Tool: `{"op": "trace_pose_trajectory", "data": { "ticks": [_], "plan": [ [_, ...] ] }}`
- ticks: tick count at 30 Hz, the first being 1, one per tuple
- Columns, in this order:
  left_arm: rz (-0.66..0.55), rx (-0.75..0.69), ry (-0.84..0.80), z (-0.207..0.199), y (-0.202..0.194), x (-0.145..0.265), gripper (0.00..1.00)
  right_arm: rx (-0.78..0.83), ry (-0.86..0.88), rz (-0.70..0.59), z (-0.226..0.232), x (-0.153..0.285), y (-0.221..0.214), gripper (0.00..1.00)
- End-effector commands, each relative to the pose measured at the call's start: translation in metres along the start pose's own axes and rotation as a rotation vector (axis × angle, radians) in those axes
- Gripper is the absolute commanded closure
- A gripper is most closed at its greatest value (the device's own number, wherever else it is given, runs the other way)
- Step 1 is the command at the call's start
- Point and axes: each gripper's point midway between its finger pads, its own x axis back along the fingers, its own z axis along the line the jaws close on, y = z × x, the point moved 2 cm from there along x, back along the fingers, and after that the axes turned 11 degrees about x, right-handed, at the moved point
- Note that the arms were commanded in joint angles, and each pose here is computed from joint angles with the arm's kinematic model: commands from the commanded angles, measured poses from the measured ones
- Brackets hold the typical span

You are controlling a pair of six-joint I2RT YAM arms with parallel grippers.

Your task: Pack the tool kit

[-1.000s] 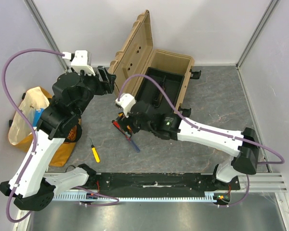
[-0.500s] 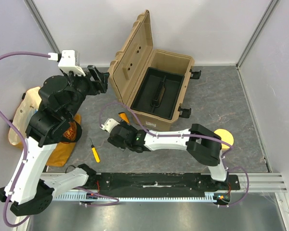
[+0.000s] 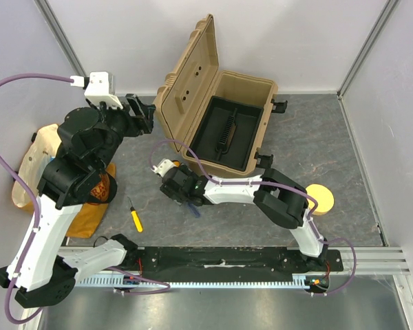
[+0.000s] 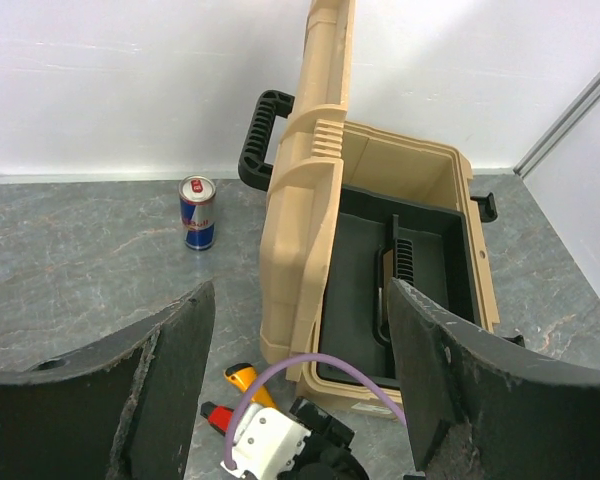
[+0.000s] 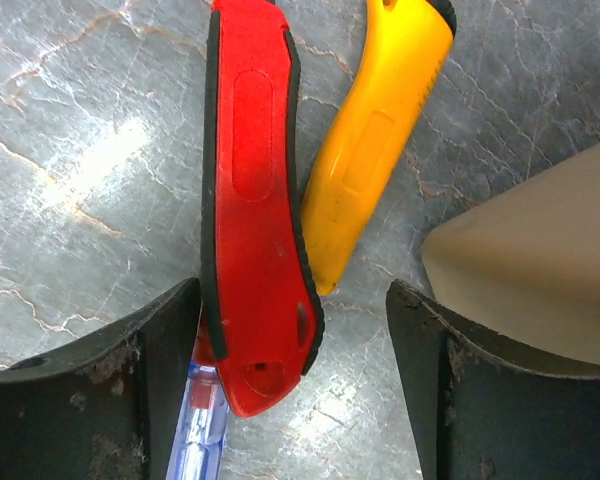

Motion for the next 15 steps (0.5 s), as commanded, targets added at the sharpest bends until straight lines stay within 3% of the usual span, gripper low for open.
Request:
{"op": "trace_pose_trajectory", "data": {
  "ticks": [1,5,10,15],
  "plan": [
    [-0.031,-0.004,0.015,0.002,0.008,0.0,0.25,-0.092,0.104,-0.051,0.005,-0.006,0.023,0.21],
    [-0.036,-0.01,0.022,0.004,0.008,0.0,0.24,-0.096,0.158,-0.038,0.014,-0.007,0.022,0.32],
    [-0.033,-0.014,0.026,0.005,0.006,0.0,0.24,-0.12,0.162,-0.035,0.014,-0.005,0.023,0.58],
    [-0.032,-0.016,0.028,0.006,0.004,-0.001,0.24,-0.132,0.108,-0.068,0.001,0.006,0.034,0.69]
  ]
}}
